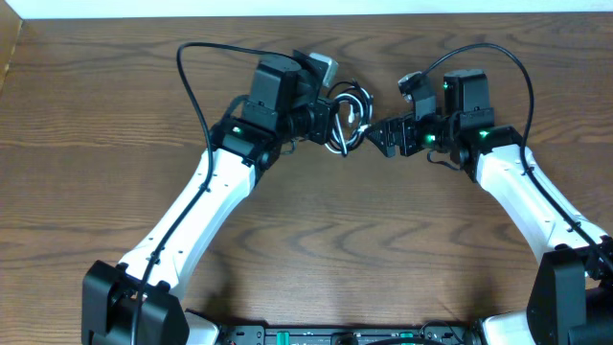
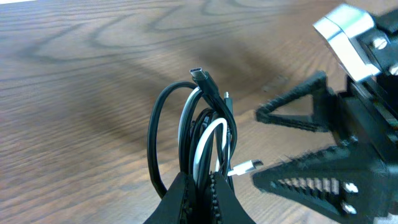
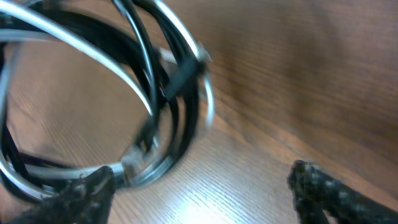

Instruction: Untangle cables

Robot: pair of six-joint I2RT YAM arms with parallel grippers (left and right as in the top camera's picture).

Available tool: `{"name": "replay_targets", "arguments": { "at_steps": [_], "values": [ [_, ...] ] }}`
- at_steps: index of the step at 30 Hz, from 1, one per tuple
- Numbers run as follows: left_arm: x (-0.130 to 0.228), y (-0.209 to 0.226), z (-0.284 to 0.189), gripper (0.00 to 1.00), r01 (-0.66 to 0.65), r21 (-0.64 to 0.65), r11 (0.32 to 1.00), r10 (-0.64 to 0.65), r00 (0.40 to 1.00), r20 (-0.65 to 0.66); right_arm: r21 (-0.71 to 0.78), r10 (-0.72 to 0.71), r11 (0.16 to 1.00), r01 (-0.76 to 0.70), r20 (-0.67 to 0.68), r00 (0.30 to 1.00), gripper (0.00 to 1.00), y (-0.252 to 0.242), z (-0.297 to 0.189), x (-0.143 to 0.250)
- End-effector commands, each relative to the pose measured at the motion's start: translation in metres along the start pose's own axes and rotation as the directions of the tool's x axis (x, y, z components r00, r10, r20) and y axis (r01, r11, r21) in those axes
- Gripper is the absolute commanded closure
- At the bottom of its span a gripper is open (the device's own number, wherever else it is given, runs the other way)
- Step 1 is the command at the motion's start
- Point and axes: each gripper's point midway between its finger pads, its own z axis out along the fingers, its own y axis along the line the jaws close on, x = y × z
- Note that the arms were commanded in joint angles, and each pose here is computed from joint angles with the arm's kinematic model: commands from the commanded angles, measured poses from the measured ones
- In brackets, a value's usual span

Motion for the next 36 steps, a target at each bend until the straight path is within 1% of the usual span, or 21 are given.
{"name": "replay_targets", "arguments": {
  "at_steps": [1,9,12,17,22,25,26,27,29,30,31,32,36],
  "values": [
    [-0.008,-0.013,-0.006,0.92,-0.006,0.032,0.999,0.005,1.000,0.022,-0.047,-0.076,0.996,0.077,0.023,0.997,0.20,0.009,0.001,-0.004],
    [0.000,-0.011,-0.004,0.93,0.007,0.028,1.000,-0.006,1.000,-0.013,-0.039,-0.185,0.981,0.188,0.067,0.980,0.21,0.010,0.001,-0.015],
    [0.002,-0.013,-0.004,0.92,0.007,0.039,0.999,-0.006,1.000,-0.018,-0.037,-0.193,0.980,0.197,0.082,0.978,0.22,0.010,0.000,-0.018],
    [0.005,-0.026,-0.002,0.92,-0.006,0.071,0.997,0.008,1.000,-0.028,-0.042,-0.214,0.975,0.218,0.089,0.973,0.27,0.014,0.002,-0.020],
    [0.008,-0.037,0.000,0.93,-0.036,0.090,0.995,0.039,0.999,-0.035,-0.069,-0.261,0.961,0.267,0.091,0.961,0.27,0.029,0.008,-0.019],
    [0.009,-0.039,0.001,0.93,-0.039,0.095,0.995,0.043,0.998,-0.037,-0.080,-0.273,0.956,0.281,0.093,0.957,0.30,0.037,0.011,-0.018],
    [0.009,-0.040,0.001,0.93,-0.039,0.096,0.995,0.043,0.998,-0.038,-0.084,-0.276,0.955,0.284,0.092,0.957,0.34,0.039,0.011,-0.018],
    [0.009,-0.041,0.001,0.93,-0.041,0.097,0.994,0.045,0.998,-0.038,-0.086,-0.279,0.954,0.287,0.092,0.956,0.41,0.040,0.012,-0.018],
    [0.010,-0.043,0.001,0.93,-0.044,0.101,0.994,0.048,0.998,-0.039,-0.070,-0.279,0.956,0.286,0.089,0.956,0.68,0.038,0.012,-0.018],
    [0.010,-0.043,0.001,0.93,-0.044,0.102,0.994,0.049,0.998,-0.040,-0.046,-0.278,0.958,0.283,0.084,0.957,0.83,0.033,0.013,-0.018],
    [0.010,-0.043,0.001,0.92,-0.044,0.101,0.994,0.048,0.998,-0.039,-0.024,-0.276,0.960,0.279,0.078,0.958,0.94,0.030,0.013,-0.018],
    [0.010,-0.043,0.001,0.92,-0.044,0.101,0.994,0.048,0.998,-0.039,-0.006,-0.273,0.962,0.274,0.070,0.959,0.98,0.026,0.013,-0.017],
    [0.010,-0.042,0.001,0.93,-0.049,0.099,0.994,0.053,0.998,-0.038,0.061,-0.247,0.968,0.244,0.036,0.968,0.99,0.011,0.012,-0.012]
  ]
}}
